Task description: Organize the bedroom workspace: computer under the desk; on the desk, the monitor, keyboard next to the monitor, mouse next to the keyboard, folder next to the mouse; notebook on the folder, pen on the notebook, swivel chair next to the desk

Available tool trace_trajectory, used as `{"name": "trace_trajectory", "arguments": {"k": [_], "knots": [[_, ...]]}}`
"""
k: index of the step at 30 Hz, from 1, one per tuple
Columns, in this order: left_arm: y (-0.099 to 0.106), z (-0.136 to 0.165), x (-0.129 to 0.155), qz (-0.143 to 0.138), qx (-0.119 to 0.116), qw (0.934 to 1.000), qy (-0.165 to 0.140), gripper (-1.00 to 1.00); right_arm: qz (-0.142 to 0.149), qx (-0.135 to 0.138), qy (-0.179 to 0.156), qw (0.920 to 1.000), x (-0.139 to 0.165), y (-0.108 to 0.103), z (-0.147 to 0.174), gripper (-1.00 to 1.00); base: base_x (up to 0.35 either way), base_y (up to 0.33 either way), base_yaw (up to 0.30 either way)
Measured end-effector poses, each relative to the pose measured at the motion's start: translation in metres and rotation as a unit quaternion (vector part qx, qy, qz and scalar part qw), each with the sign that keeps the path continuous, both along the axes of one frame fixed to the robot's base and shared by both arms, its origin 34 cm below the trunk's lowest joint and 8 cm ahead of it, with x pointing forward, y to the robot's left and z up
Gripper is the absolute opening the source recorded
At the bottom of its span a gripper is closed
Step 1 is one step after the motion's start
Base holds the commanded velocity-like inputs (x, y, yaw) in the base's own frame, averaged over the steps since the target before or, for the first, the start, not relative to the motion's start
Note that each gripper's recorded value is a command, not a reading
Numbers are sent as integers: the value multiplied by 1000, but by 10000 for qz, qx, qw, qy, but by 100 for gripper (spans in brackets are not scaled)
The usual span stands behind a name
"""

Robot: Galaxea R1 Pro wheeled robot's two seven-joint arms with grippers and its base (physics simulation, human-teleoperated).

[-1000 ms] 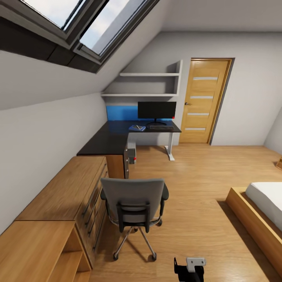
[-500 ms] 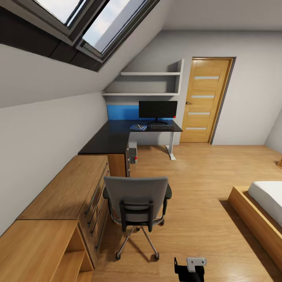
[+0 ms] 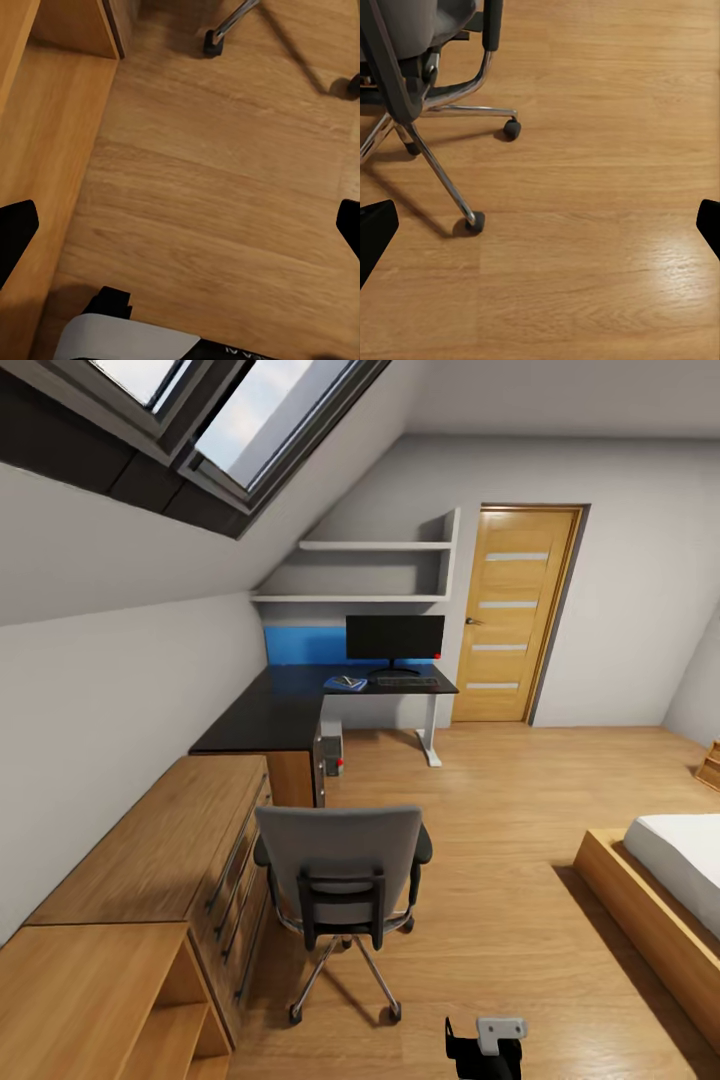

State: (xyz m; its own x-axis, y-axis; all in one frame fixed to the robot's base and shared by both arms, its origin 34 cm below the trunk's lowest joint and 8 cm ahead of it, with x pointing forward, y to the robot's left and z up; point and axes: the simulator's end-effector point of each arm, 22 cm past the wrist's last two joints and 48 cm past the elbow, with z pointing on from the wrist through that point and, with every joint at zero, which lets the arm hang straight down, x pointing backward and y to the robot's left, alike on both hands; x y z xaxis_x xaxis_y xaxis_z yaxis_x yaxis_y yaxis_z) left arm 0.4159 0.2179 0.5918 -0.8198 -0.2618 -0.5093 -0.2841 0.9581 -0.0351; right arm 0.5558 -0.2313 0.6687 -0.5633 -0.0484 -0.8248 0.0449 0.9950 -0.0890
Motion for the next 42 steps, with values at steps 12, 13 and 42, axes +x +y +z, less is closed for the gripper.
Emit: {"name": "trace_trajectory", "arguments": {"k": [12,13,42], "knots": [[1,-17,0,4,-23,10000,32,100,14,-8,-38,10000,4,-1,-14,100,0,0,-1],[0,-15,9,-6,-33,10000,-27,100,-19,-50,-79,10000,6,-10,-14,100,0,0,0],[-22,60,240,-502,-168,9972,-536,100,-346,641,371,9967,149,28,22,100,0,0,0]]}}
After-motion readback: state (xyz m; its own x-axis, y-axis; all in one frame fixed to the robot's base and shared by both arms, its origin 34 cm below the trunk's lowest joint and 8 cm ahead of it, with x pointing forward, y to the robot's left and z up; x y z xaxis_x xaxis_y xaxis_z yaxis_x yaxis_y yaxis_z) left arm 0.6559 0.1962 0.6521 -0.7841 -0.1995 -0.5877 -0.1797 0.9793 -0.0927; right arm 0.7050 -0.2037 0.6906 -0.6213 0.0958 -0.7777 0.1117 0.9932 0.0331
